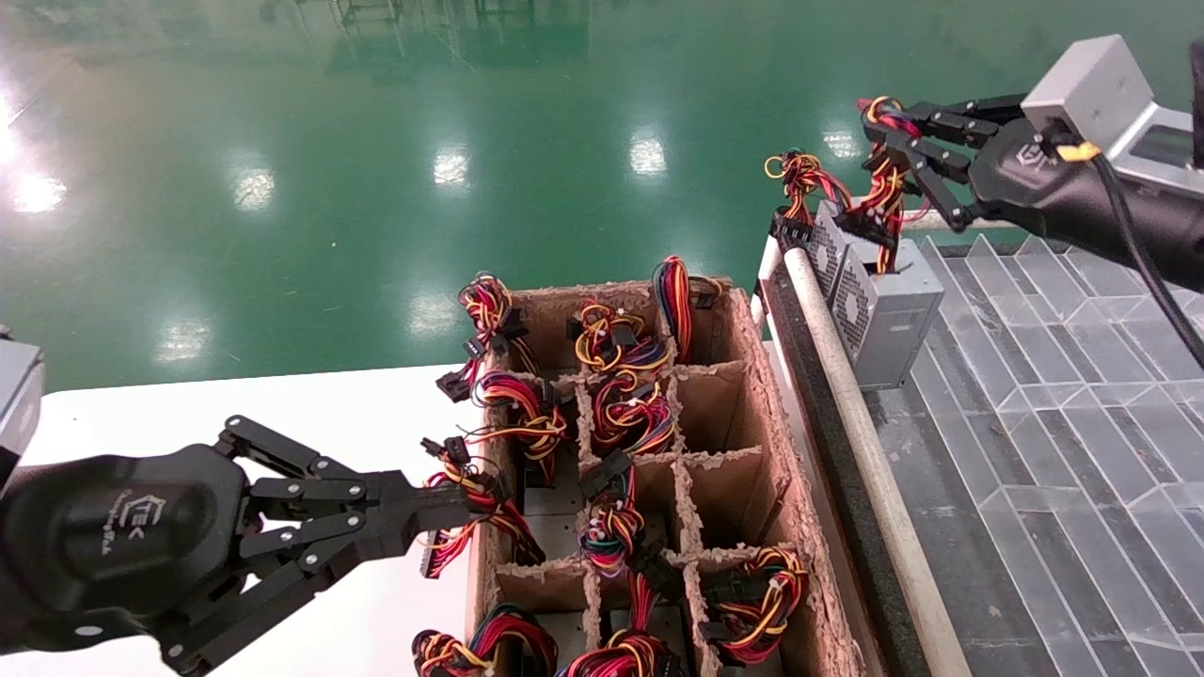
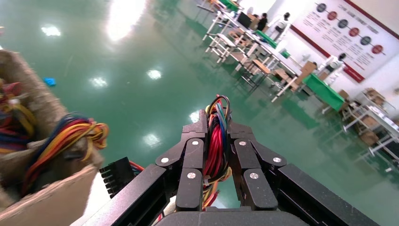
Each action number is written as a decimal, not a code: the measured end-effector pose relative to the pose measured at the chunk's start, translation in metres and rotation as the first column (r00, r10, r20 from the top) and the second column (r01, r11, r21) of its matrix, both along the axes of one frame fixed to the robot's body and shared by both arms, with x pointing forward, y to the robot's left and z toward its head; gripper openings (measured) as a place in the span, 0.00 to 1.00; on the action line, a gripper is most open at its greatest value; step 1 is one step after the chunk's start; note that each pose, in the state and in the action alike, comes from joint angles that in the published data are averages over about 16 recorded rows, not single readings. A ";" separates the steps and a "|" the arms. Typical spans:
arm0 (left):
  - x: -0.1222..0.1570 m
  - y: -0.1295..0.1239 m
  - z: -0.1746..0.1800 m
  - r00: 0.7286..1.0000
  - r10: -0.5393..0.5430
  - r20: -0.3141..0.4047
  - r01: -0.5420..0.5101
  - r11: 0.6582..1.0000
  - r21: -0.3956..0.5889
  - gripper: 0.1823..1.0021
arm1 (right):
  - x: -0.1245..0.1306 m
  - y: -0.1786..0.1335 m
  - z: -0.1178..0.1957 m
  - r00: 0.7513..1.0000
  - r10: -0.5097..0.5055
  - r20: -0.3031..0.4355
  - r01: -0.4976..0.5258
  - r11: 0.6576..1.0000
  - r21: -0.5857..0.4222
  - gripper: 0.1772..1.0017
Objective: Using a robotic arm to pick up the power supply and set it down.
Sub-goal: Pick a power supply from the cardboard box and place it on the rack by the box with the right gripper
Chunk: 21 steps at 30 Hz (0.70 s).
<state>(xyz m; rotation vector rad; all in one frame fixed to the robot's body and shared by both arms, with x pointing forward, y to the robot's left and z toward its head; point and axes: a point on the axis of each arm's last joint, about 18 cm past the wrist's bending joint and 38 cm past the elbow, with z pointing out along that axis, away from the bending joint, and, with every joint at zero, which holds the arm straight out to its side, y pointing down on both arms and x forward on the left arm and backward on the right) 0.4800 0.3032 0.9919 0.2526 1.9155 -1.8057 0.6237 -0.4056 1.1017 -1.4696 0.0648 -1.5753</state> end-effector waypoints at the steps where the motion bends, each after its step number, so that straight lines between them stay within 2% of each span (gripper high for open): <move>1: 0.000 0.000 0.000 1.000 0.000 0.000 0.000 1.000 0.000 0.01 | 0.004 0.000 0.000 1.000 -0.003 -0.003 0.003 1.000 0.006 0.07; 10: 0.000 0.000 0.000 1.000 0.000 0.000 0.000 1.000 0.000 0.01 | 0.030 0.004 -0.007 0.999 -0.012 -0.039 0.013 0.999 0.031 0.07; 21: 0.000 0.000 0.000 1.000 0.000 0.000 0.000 1.000 0.000 0.01 | 0.039 0.002 -0.011 0.998 -0.012 -0.058 0.013 1.000 0.021 0.07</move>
